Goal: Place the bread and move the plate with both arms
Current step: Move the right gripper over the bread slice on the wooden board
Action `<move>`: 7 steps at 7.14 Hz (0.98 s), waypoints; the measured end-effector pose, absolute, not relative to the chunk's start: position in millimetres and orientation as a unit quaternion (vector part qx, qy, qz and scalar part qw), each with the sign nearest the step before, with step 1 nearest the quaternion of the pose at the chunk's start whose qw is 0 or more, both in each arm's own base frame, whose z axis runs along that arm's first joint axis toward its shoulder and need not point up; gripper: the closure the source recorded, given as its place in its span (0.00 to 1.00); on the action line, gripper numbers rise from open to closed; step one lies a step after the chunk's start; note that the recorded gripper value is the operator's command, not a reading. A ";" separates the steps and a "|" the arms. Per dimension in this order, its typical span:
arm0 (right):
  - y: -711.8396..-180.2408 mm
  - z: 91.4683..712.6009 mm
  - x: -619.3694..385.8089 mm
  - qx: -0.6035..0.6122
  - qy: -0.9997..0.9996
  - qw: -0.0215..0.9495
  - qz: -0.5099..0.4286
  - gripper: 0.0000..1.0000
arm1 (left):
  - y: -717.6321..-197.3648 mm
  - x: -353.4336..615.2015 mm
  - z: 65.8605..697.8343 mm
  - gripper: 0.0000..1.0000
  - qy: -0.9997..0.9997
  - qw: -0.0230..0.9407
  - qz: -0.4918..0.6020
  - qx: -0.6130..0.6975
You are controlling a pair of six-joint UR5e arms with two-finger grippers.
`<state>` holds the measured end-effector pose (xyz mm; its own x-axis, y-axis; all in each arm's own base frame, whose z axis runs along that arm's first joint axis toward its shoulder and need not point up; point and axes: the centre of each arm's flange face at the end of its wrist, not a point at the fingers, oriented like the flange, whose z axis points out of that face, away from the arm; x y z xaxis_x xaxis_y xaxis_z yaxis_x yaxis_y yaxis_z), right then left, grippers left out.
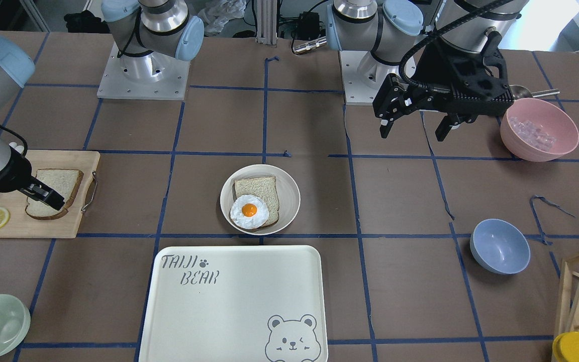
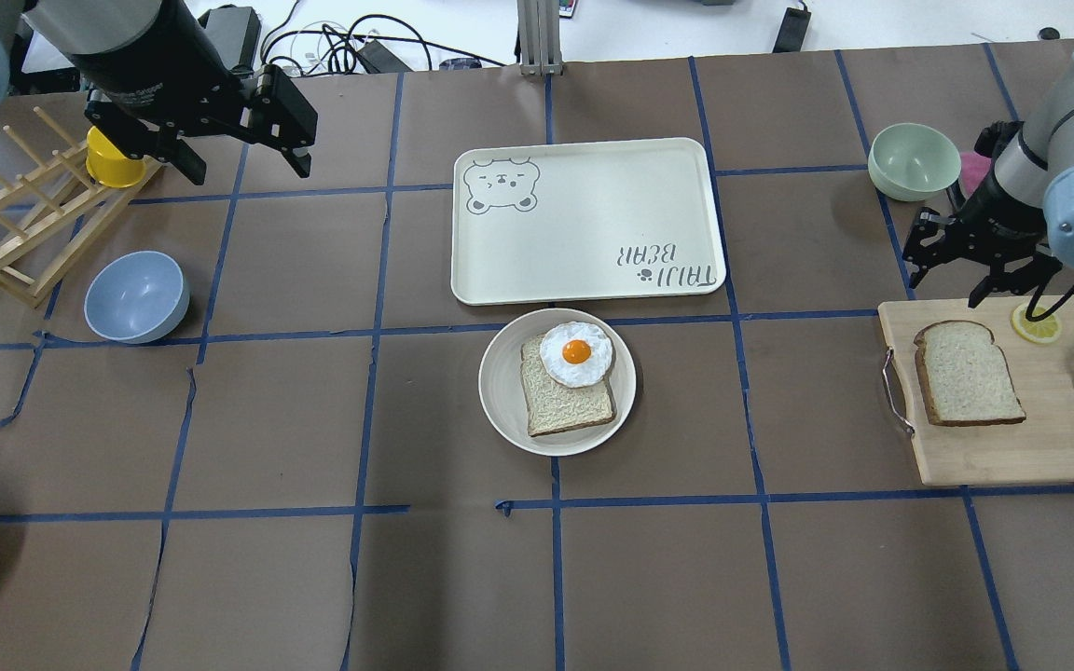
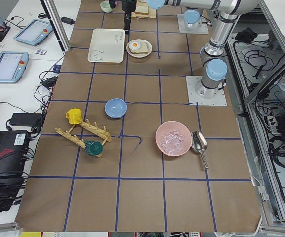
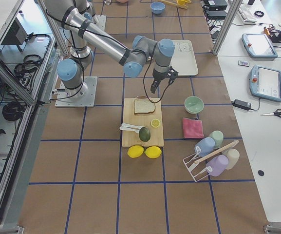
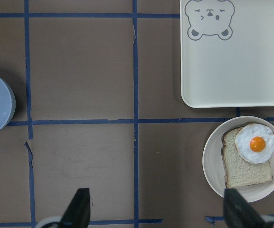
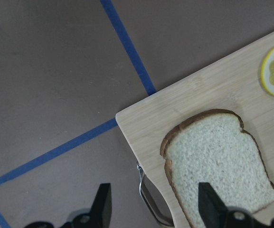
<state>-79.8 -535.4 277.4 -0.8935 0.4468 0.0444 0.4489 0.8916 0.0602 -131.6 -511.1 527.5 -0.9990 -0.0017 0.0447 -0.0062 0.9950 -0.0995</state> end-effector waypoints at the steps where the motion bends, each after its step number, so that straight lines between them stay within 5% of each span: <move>1: -537.2 259.3 -82.3 -0.224 -0.974 0.019 -0.033 0.30 | -511.1 -131.6 527.5 0.00 -0.999 0.022 0.050 0.002; 5: -541.7 210.0 -98.5 -0.208 -0.974 0.057 -0.062 0.31 | -511.1 -131.8 527.4 0.00 -0.999 0.023 0.050 0.002; 7: -541.7 200.0 -101.1 -0.210 -0.973 0.058 -0.072 0.45 | -511.2 -131.8 527.5 0.00 -0.998 0.023 0.050 0.002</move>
<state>-101.1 -541.7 200.0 -0.9053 0.3998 0.1438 0.4166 0.9018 0.1152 -131.8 -511.2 527.5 -0.9989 -0.0023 0.0463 -0.0069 0.9950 -0.0997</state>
